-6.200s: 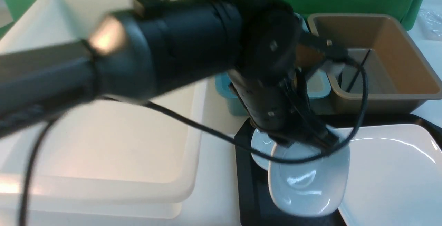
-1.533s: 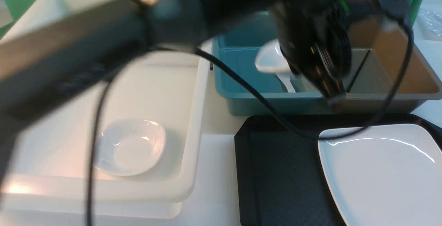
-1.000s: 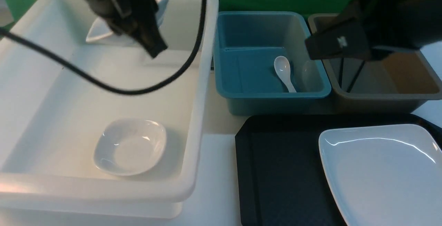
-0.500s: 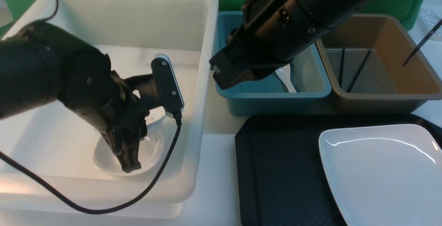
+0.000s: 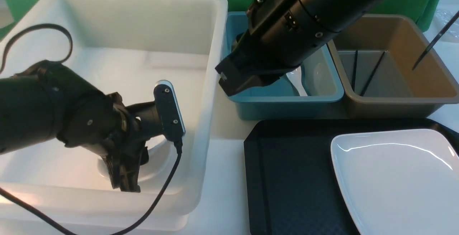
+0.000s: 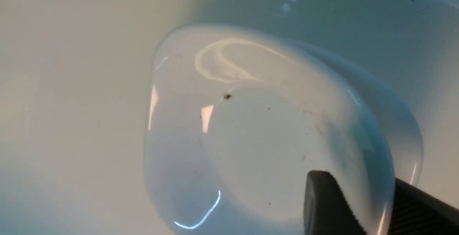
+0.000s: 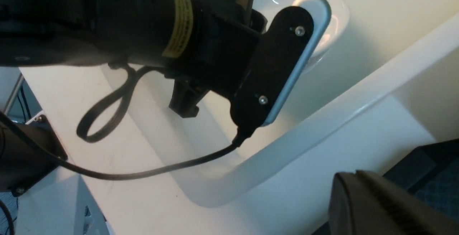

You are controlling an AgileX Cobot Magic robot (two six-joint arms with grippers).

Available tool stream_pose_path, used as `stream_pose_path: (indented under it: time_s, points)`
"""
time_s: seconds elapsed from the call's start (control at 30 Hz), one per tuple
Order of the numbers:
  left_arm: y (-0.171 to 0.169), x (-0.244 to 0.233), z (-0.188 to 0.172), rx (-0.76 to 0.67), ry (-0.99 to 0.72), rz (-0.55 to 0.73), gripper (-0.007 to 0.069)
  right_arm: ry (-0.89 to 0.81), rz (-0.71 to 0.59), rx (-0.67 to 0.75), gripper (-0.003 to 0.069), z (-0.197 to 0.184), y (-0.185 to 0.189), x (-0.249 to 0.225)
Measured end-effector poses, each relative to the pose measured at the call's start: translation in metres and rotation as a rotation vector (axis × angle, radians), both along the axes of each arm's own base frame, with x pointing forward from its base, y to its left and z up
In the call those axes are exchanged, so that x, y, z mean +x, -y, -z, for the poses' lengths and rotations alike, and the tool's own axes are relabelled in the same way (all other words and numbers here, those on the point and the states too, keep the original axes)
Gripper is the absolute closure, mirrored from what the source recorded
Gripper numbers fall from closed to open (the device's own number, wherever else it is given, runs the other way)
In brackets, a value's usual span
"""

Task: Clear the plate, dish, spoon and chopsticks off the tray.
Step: Use the left arm to put the small plate into the large storage box on the left, then use the left arm to grab a plate from the dinner plate

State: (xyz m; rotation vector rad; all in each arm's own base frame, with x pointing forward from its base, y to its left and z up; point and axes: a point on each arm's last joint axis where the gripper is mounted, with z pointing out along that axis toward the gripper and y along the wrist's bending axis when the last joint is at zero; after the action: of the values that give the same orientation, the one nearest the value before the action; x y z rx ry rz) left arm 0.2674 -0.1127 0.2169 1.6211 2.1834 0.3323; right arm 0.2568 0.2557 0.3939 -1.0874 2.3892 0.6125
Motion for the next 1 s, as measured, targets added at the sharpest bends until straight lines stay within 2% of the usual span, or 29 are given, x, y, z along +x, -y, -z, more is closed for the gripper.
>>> stream_pose_path:
  time_s: [0.17,0.23,0.43,0.6,0.7,0.8,0.83,0.87,0.9,1.0]
  points:
    - [-0.006,-0.007,-0.022,0.000,0.083,-0.007,0.0223,0.005,-0.036,-0.022,0.0638,-0.002,0.003,-0.004]
    - [-0.007,-0.012,-0.043,-0.057,0.167,-0.009,0.0158,0.020,-0.042,-0.023,0.0638,-0.008,0.010,-0.006]
    - [-0.004,-0.023,-0.082,-0.245,0.337,-0.020,0.0101,0.072,0.040,-0.017,0.0638,-0.028,0.046,-0.001]
    - [-0.001,-0.023,-0.086,-0.341,0.343,-0.080,0.0109,0.086,0.115,-0.042,0.0638,-0.037,0.075,0.005]
    - [0.007,-0.022,-0.095,-0.537,0.309,-0.205,0.0217,0.165,0.248,-0.106,0.0638,-0.049,0.115,0.008]
    - [0.020,-0.020,-0.113,-0.691,0.232,-0.294,0.0421,0.209,0.383,-0.152,0.0638,-0.057,0.157,0.000]
    - [0.020,-0.020,-0.113,-0.691,0.232,-0.294,0.0438,0.209,0.383,-0.152,0.0638,-0.057,0.157,0.000]
    - [0.027,-0.019,-0.120,-0.730,0.183,-0.324,0.0521,0.218,0.450,-0.168,0.0638,-0.058,0.176,-0.008]
    - [0.032,-0.017,-0.129,-0.760,0.151,-0.345,0.0563,0.217,0.483,-0.175,0.0638,-0.058,0.186,-0.014]
    - [0.050,-0.011,-0.146,-0.806,-0.010,-0.395,0.0612,0.184,0.586,-0.202,0.0638,-0.045,0.216,-0.036]
